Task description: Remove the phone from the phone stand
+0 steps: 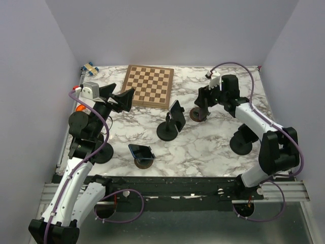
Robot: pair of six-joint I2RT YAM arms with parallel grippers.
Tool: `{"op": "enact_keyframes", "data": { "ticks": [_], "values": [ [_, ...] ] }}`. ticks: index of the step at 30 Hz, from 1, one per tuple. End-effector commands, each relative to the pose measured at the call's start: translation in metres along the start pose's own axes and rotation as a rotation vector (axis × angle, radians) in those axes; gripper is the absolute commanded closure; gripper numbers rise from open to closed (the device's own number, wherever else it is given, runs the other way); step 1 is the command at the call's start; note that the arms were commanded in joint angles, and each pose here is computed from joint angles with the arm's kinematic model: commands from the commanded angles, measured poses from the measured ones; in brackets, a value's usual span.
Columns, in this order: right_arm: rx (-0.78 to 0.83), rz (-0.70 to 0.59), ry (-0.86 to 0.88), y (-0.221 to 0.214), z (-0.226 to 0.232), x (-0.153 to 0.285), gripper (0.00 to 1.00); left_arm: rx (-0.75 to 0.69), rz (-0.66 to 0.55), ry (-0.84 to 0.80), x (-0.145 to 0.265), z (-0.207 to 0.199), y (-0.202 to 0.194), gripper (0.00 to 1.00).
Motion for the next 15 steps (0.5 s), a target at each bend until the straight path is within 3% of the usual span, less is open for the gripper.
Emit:
{"op": "enact_keyframes", "data": {
  "ticks": [1,5,7,11,15],
  "values": [
    [0.003,-0.117,-0.084,0.032,0.007,0.02,0.69,0.005,-0.038,-0.034,-0.001,-0.004,0.009,0.02],
    [-0.037,-0.2,-0.235,0.044,-0.002,0.028,0.91,0.01,-0.032,-0.035,-0.002,-0.004,0.008,0.01],
    [-0.079,-0.27,-0.378,0.051,-0.012,0.033,0.98,0.01,-0.03,-0.034,-0.002,-0.004,0.008,0.01],
    [-0.211,-0.374,-0.617,0.065,-0.029,0.035,0.99,0.01,-0.031,-0.031,-0.002,-0.004,0.008,0.01],
    [-0.277,-0.313,-0.772,0.074,-0.044,0.015,0.99,0.009,-0.032,-0.027,-0.001,-0.004,0.009,0.02]
  ]
}}
Point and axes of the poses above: each gripper's point midway between its finger pads, its own x axis back along the fingers, its own z axis along the line the jaws close on, y = z × x, the point moved 9 cm from there along x, back along the fingers, and after that the axes turned 15 degrees about -x, right-handed, at the moved point
